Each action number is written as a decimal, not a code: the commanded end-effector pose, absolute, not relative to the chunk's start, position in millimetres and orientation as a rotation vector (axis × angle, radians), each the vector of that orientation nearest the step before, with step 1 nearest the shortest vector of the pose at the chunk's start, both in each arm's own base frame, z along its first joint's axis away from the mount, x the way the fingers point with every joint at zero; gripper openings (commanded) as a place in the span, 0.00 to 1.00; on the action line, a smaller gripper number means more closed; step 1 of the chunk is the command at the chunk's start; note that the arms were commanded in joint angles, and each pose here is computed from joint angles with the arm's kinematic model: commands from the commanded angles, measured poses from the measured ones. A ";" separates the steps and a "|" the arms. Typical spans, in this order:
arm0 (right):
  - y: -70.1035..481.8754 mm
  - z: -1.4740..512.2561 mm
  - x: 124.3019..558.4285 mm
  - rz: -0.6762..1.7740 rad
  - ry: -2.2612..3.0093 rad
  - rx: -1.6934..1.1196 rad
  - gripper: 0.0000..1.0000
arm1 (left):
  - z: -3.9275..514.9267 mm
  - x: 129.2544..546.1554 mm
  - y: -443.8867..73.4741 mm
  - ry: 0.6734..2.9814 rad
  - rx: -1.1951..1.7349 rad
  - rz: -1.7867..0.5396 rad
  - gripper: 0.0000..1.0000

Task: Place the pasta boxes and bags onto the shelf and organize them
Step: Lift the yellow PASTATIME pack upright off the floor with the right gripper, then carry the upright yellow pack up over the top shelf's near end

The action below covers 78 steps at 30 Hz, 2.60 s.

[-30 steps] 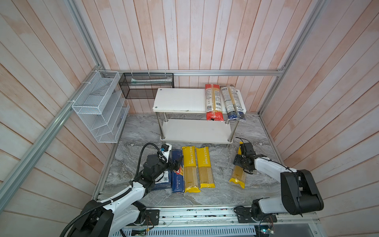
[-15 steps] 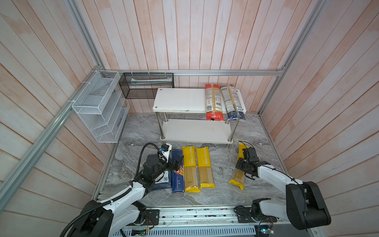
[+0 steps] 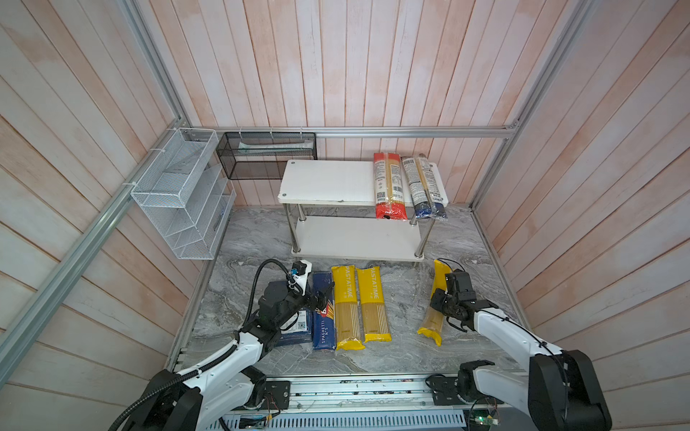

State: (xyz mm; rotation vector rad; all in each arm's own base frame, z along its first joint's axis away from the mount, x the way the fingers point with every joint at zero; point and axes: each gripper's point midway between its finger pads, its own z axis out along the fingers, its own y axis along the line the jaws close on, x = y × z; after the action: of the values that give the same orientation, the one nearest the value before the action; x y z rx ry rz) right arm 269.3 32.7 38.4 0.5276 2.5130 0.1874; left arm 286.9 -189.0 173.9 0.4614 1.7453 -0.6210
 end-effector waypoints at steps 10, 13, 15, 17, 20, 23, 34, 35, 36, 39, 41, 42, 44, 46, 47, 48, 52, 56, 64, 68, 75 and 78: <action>36.2 69.2 277.4 0.250 2.425 0.504 0.20 | 176.9 286.0 -191.5 1.727 0.468 -0.631 1.00; 44.0 83.6 281.0 0.323 2.376 0.484 0.18 | 175.2 285.9 -191.4 1.731 0.469 -0.629 1.00; 46.2 92.7 283.3 0.356 2.335 0.479 0.16 | 176.0 286.8 -190.3 1.733 0.468 -0.619 1.00; 46.3 101.3 284.0 0.370 2.303 0.476 0.15 | 177.1 286.6 -189.1 1.727 0.465 -0.612 1.00; 45.9 116.8 284.2 0.382 2.261 0.464 0.15 | 177.3 286.1 -188.8 1.725 0.464 -0.613 1.00; 43.4 133.5 284.4 0.388 2.223 0.465 0.14 | 175.6 286.9 -189.5 1.729 0.465 -0.614 1.00; 50.5 199.0 284.0 0.457 2.109 0.376 0.12 | 173.1 288.3 -189.2 1.741 0.467 -0.607 1.00; 49.6 206.7 283.2 0.454 2.096 0.370 0.12 | 173.4 288.1 -189.5 1.740 0.468 -0.607 1.00; 48.6 216.0 282.3 0.449 2.081 0.366 0.12 | 173.0 288.4 -189.0 1.742 0.466 -0.604 1.00; 44.6 240.7 278.9 0.429 2.042 0.357 0.12 | 172.5 288.8 -189.7 1.742 0.467 -0.605 1.00; 42.6 255.6 278.2 0.417 2.017 0.346 0.12 | 172.0 289.2 -189.8 1.745 0.469 -0.605 1.00; 42.3 263.2 278.4 0.413 2.006 0.338 0.12 | 171.5 289.2 -190.0 1.747 0.468 -0.606 1.00; 42.5 275.3 279.1 0.410 1.992 0.323 0.12 | 171.5 289.0 -190.1 1.747 0.469 -0.606 1.00; 43.2 287.5 279.8 0.409 1.976 0.306 0.12 | 171.6 288.9 -189.8 1.747 0.469 -0.604 1.00; 43.2 294.8 280.2 0.408 1.967 0.301 0.12 | 172.1 289.0 -189.4 1.745 0.468 -0.603 1.00; 43.8 301.7 280.3 0.412 1.958 0.292 0.12 | 172.0 289.0 -189.5 1.746 0.468 -0.602 1.00; 47.3 332.2 280.2 0.435 1.907 0.259 0.12 | 171.3 289.4 -189.4 1.748 0.468 -0.600 1.00; 50.0 357.7 280.3 0.441 1.880 0.226 0.12 | 170.8 289.7 -189.4 1.750 0.468 -0.599 1.00; 59.2 412.5 275.5 0.488 1.793 0.150 0.12 | 170.7 289.9 -188.4 1.750 0.465 -0.593 1.00; 65.5 441.3 276.4 0.499 1.755 0.103 0.12 | 171.4 289.9 -188.8 1.749 0.466 -0.594 1.00; 83.7 481.8 281.2 0.561 1.698 0.020 0.12 | 171.0 290.6 -187.9 1.750 0.463 -0.588 1.00; 97.9 498.1 285.0 0.559 1.688 -0.026 0.12 | 170.6 290.6 -188.3 1.753 0.465 -0.589 1.00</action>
State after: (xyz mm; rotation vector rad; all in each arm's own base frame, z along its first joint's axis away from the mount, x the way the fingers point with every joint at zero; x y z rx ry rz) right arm 291.6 83.3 438.1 0.0735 1.8635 0.5210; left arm 288.5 -188.3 168.5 0.4639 1.7607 -0.6063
